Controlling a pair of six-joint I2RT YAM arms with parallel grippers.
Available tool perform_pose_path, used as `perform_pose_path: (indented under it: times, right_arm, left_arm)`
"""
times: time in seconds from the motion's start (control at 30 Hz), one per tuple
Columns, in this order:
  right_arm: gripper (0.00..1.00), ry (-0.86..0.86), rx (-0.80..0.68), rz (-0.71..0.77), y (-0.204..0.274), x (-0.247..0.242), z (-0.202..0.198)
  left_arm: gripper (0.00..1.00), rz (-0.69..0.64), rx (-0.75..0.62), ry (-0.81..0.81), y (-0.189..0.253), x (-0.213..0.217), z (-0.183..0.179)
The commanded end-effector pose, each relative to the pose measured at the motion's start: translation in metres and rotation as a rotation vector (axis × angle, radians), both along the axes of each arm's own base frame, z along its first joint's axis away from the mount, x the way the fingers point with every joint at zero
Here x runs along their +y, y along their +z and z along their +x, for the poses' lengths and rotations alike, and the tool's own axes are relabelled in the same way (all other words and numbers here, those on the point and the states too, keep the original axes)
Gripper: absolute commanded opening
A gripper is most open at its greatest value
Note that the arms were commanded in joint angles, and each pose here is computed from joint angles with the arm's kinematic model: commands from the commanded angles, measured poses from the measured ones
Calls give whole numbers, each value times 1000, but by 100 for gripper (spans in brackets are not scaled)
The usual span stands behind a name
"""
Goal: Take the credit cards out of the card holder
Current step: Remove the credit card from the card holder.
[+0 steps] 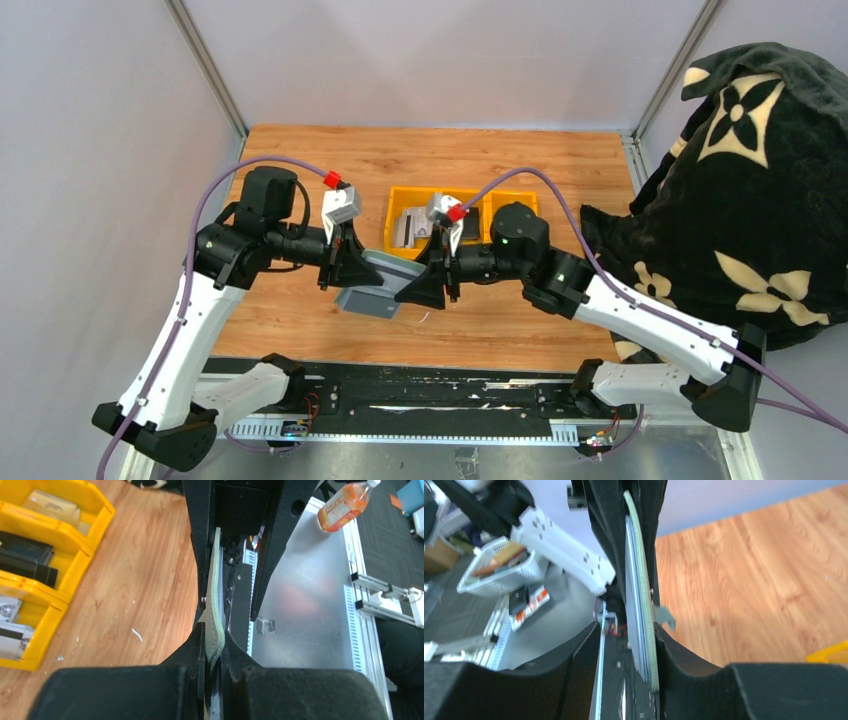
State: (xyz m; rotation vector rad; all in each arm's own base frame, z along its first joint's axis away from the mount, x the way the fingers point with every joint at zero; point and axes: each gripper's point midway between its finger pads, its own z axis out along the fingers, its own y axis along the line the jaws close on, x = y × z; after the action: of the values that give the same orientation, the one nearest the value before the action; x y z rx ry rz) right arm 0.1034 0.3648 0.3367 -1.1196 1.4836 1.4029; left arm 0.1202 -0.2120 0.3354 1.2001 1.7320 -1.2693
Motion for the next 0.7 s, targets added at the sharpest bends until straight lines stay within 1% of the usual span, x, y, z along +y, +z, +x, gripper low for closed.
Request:
perform_pose_path:
  times: [0.0, 0.07, 0.13, 0.17, 0.2, 0.23, 0.27, 0.3, 0.33, 0.37, 0.4, 0.43, 0.47, 0.53, 0.6, 0.67]
  right_arm:
    - [41, -55, -20, 339, 71, 2, 9]
    - [31, -52, -3, 384, 76, 1, 8]
    - [20, -62, 6, 410, 79, -2, 9]
    - [14, -69, 12, 413, 79, -4, 10]
    - [7, -76, 17, 412, 79, -7, 11]
    - [4, -77, 20, 407, 77, -9, 11]
    - [0, -72, 9, 406, 78, -14, 9]
    - [0, -74, 3, 389, 76, -19, 10]
    - [0, -71, -4, 370, 76, -23, 10]
    - [0, -66, -10, 334, 72, -25, 10]
    - [0, -57, -18, 288, 69, -26, 10]
    - [0, -49, -26, 236, 67, -25, 10]
    - [0, -27, -24, 165, 60, -24, 9]
    - [0, 53, -4, 41, 53, -22, 0]
    - [0, 116, 27, -51, 44, -19, -5]
    - [0, 158, 43, -122, 34, -15, -6]
  left_arm:
    - [0, -135, 1, 56, 43, -13, 11]
    - [0, -225, -7, 77, 61, -19, 15]
    - [0, -276, 6, 88, 67, -19, 12]
    - [0, -283, 7, 88, 69, -19, 10]
    - [0, -282, 4, 88, 69, -18, 9]
    - [0, -273, 6, 89, 68, -18, 8]
    - [2, -250, -22, 82, 64, -15, 7]
    - [7, -216, -15, 78, 57, -13, 4]
    - [18, -201, -40, 71, 55, -11, 3]
    - [37, -164, -29, 61, 47, -8, -2]
    - [49, -143, -41, 40, 42, -6, -6]
    - [56, -126, -47, 25, 39, -4, -8]
    - [60, -114, -64, 17, 36, -3, -9]
    - [63, -102, -77, 19, 35, -2, -8]
    - [63, -96, -79, 15, 34, -3, -6]
    - [60, -90, -69, 7, 33, -4, -4]
